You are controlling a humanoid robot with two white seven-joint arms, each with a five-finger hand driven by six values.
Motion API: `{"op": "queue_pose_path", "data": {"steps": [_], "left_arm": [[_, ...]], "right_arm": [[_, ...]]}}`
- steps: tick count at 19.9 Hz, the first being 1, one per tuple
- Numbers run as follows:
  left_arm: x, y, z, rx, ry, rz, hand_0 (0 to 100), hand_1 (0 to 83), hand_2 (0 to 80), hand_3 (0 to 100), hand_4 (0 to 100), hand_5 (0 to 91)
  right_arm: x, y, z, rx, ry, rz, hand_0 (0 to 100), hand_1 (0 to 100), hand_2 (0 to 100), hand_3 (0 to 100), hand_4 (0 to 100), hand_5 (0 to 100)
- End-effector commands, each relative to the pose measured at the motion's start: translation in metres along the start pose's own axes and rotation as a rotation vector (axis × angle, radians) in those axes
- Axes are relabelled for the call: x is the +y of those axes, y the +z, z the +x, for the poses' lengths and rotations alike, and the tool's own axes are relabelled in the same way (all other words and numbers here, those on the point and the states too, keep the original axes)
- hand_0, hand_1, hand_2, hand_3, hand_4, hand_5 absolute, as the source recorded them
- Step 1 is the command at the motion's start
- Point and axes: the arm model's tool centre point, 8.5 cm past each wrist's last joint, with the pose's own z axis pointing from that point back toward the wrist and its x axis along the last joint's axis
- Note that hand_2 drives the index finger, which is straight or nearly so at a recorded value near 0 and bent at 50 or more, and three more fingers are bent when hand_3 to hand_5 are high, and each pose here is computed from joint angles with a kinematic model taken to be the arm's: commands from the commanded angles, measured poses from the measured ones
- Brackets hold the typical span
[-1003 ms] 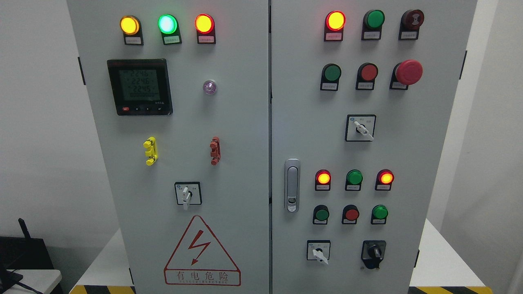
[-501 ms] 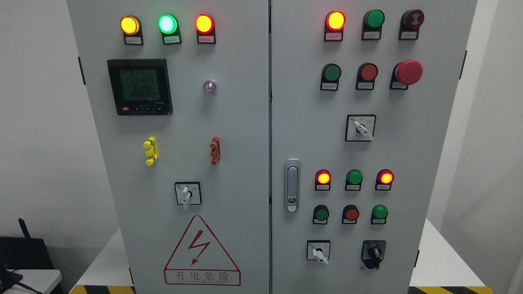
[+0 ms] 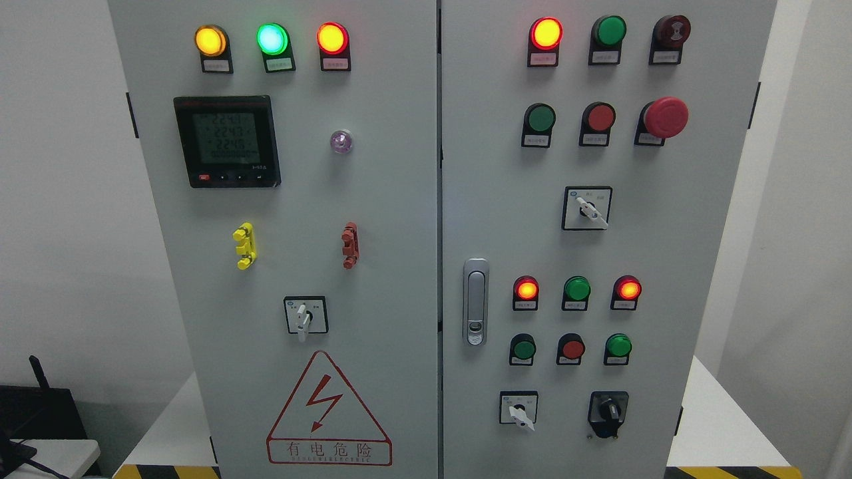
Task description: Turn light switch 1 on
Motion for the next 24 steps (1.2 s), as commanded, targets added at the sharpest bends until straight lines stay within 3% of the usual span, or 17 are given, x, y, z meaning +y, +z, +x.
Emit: {"op": "queue_pose_path", "data": {"steps": [1,3,6,8,12,17,24], "left_arm": [[-0.084,-0.030,0.052,-0.146,0.076,-0.141,22,0.0,45.1,70,76,63.9],[-0.098,-0.036,0.057,-0.140,0.068,-0.156,18,0.0,46.4,73,78,67.7],[-0.127,-0.048,0.072,-0.122,0.128,-0.105,15,0.0,47.6,77,80,71.2],[-0.145,-0.049,0.076,-0.076,0.151,-0.112,15,0.0,48.1,79,81,73.5],[-0.169,-0.048,0.082,-0.014,0.126,-0.114,15,0.0,49.0,82,83,77.4],[-0.179,-0.057,0.092,0.059,0.113,-0.042,14,3.4,49.6,84,85,81.1],[-0.180,-0.071,0.094,0.147,0.093,0.020,12,19.1,49.0,86,86,84.5]], "right_arm": [[0.001,0.000,0.001,-0.001,-0.008,0.002,12,39,0,0,0,0],[0.000,0.000,0.000,0.002,-0.008,0.000,12,39,0,0,0,0],[0.000,0.000,0.000,0.000,-0.008,0.000,12,39,0,0,0,0],[0.000,0.000,0.001,0.000,-0.008,0.000,12,39,0,0,0,0],[0.001,0.000,0.000,0.002,-0.008,0.002,12,39,0,0,0,0],[0.001,0.000,0.000,0.002,-0.008,0.002,12,39,0,0,0,0],[0.001,0.000,0.000,0.002,-0.008,0.002,12,39,0,0,0,0]]}}
